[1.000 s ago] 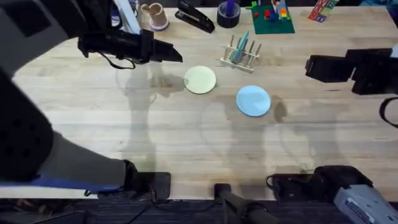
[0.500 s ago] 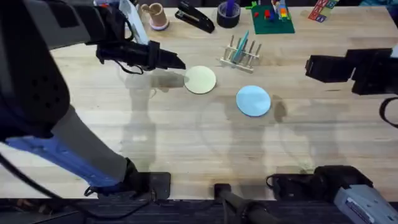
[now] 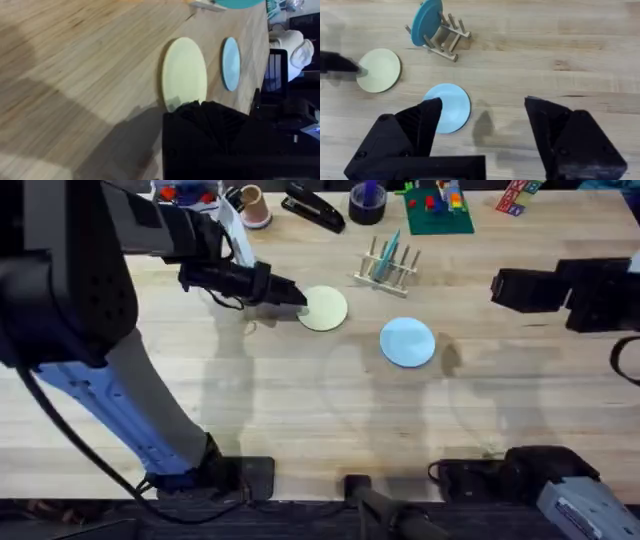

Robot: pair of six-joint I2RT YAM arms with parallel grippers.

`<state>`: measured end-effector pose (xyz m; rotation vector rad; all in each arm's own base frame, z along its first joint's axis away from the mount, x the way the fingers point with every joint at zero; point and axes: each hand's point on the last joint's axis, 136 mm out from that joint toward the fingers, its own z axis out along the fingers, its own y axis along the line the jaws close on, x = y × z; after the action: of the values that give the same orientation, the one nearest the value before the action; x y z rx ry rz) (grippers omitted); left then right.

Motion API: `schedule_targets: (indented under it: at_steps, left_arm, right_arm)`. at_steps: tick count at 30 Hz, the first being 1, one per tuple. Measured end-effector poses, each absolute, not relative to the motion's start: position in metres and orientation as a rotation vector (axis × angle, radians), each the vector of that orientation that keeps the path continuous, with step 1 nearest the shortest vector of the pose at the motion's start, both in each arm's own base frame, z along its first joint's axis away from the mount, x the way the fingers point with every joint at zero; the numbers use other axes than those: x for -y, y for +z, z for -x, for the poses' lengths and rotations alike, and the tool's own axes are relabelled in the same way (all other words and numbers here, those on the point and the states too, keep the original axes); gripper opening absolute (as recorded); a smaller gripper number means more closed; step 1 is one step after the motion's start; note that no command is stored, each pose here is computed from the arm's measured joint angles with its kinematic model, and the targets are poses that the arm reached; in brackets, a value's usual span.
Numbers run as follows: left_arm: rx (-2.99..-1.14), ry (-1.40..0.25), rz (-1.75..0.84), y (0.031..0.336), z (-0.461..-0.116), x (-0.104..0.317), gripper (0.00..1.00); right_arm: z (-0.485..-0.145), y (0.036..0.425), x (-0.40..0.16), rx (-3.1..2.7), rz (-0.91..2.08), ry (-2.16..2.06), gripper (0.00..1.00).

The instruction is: Pick up the plates from the table one by one and place each into a slot on the dish rack.

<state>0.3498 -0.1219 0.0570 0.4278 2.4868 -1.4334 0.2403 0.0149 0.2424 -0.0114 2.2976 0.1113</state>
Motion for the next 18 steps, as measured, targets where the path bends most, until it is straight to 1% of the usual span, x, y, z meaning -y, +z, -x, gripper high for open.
schedule_targets:
  at_steps: [8,10,18]
  left_arm:
    - [-2.526,-1.463,-0.404,0.038,-0.348,0.124,0.041]
    - [-2.551,-1.447,-0.392,0.034,-0.349,0.124,0.041]
    - [-2.597,-1.423,-0.353,0.032,-0.351,0.123,0.041]
  right_arm:
    - [-0.239,0.242,-0.015,-2.302,0.011,0.111,0.995]
    - [-0.239,0.241,-0.015,-2.303,0.011,0.111,0.995]
    - [-0.239,0.241,-0.015,-2.305,0.011,0.111,0.995]
